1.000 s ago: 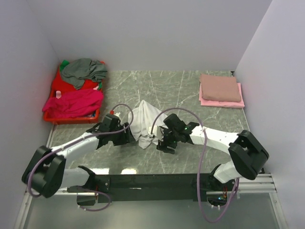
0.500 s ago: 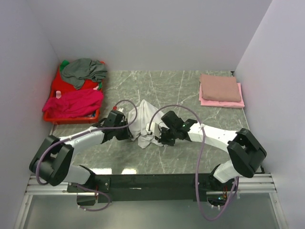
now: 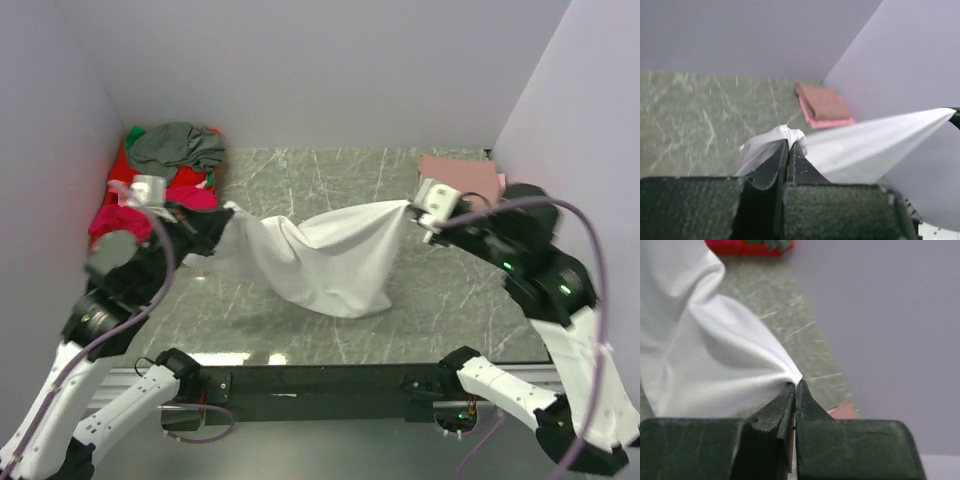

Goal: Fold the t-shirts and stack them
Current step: Move the tshirt to the center of the board

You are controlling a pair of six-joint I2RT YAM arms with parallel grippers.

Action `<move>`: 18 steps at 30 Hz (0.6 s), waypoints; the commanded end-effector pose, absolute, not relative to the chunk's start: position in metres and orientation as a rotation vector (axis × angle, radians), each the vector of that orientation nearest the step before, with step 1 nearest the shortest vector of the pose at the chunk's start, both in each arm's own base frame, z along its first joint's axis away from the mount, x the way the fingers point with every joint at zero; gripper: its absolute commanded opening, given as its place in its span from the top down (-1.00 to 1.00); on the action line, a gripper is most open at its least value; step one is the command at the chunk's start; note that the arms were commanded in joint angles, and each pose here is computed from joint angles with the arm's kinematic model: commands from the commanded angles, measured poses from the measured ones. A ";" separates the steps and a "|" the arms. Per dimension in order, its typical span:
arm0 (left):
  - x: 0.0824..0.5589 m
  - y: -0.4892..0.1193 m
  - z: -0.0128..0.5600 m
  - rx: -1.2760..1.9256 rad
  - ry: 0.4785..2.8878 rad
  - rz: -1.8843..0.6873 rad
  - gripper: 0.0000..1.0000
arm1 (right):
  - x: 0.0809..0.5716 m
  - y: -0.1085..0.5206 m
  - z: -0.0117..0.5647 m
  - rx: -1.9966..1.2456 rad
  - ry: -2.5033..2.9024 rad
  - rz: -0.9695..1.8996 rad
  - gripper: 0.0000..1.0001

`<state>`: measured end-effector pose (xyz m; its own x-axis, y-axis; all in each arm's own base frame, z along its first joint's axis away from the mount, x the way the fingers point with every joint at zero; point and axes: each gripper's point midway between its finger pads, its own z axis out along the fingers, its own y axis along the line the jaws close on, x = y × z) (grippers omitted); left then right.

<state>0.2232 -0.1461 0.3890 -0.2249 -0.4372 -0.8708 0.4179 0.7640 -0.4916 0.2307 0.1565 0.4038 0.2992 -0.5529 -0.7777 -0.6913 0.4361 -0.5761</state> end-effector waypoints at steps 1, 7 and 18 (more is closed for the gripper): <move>0.210 -0.129 0.424 0.010 1.560 -0.725 0.99 | 0.218 0.130 0.444 -1.077 1.364 0.076 1.00; 0.181 -0.105 0.483 0.009 1.389 -0.717 0.99 | 0.194 0.086 0.503 -0.872 1.293 -0.055 1.00; 0.225 -0.137 0.439 -0.037 1.473 -0.780 0.99 | 0.263 0.083 0.452 -0.793 1.443 -0.148 1.00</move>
<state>0.1902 -0.1189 0.4708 -0.0283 -0.4804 -0.8766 0.4874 0.7590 -0.4317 0.2154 0.0791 0.4829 0.2692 -0.5247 -0.8076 -0.3784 0.7135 -0.5897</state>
